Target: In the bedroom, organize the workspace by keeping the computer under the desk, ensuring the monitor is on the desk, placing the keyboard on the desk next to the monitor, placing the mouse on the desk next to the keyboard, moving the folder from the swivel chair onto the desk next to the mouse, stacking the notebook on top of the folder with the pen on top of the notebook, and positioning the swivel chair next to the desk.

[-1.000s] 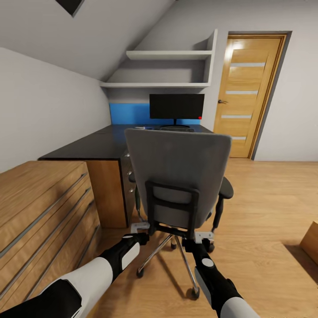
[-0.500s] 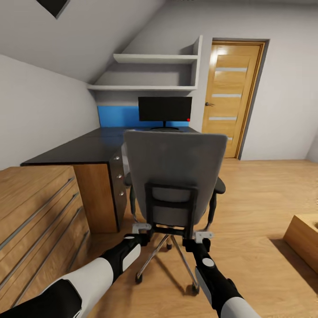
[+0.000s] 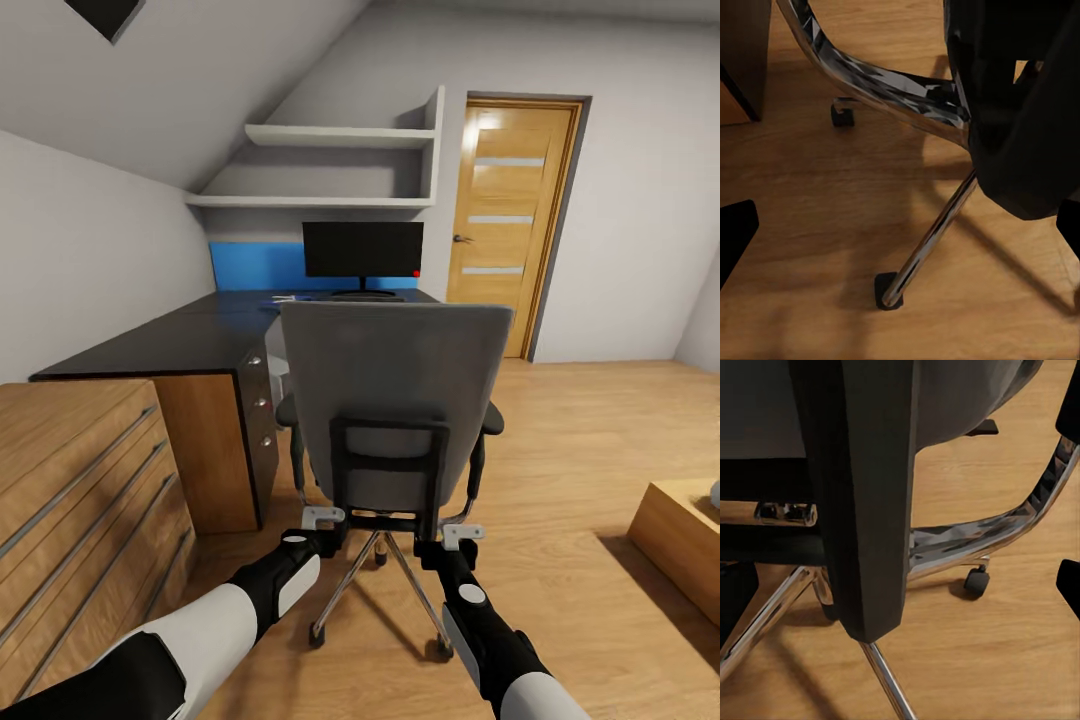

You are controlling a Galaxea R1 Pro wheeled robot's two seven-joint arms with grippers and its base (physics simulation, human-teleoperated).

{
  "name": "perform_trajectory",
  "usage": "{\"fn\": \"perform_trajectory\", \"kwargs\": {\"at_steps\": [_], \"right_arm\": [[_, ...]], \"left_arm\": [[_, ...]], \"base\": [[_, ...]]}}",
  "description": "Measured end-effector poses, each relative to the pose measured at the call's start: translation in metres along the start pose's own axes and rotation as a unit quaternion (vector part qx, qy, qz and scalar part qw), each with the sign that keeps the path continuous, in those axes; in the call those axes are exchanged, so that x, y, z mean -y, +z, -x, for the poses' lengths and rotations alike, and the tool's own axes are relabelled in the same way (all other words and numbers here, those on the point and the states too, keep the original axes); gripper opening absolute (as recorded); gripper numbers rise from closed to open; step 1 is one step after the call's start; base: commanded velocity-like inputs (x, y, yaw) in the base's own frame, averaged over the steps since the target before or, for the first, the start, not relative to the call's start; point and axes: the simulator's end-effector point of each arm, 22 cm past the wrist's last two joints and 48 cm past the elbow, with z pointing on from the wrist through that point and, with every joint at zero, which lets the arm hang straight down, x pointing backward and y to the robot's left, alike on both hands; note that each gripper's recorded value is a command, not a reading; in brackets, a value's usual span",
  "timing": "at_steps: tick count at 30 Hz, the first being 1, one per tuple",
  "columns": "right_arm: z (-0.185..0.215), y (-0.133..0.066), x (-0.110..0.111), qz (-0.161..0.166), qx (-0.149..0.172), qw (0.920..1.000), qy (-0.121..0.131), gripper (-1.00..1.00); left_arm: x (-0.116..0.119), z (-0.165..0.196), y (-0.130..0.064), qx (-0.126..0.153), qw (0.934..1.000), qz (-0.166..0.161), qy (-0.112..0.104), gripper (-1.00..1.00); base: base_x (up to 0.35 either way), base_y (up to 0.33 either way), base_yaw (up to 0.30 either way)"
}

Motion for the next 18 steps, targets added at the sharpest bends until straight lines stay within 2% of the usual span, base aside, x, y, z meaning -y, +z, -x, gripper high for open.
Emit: {"fn": "perform_trajectory", "kwargs": {"at_steps": [9, 18], "right_arm": [[0.0, 0.0001, 0.0005, 0.0, 0.0, 1.0, 0.0, 1.0], [0.0002, 0.0, 0.0006, 0.0, 0.0, 1.0, 0.0, 1.0]], "left_arm": [[0.0046, 0.0, 0.0, 0.0, 0.9999, -0.01, 0.001, 1.0], [0.0074, 0.0003, -0.0002, 0.001, 0.9999, -0.016, 0.001, 1.0]], "base": [[-0.117, -0.057, -0.001], [-0.033, -0.019, 0.0]]}}
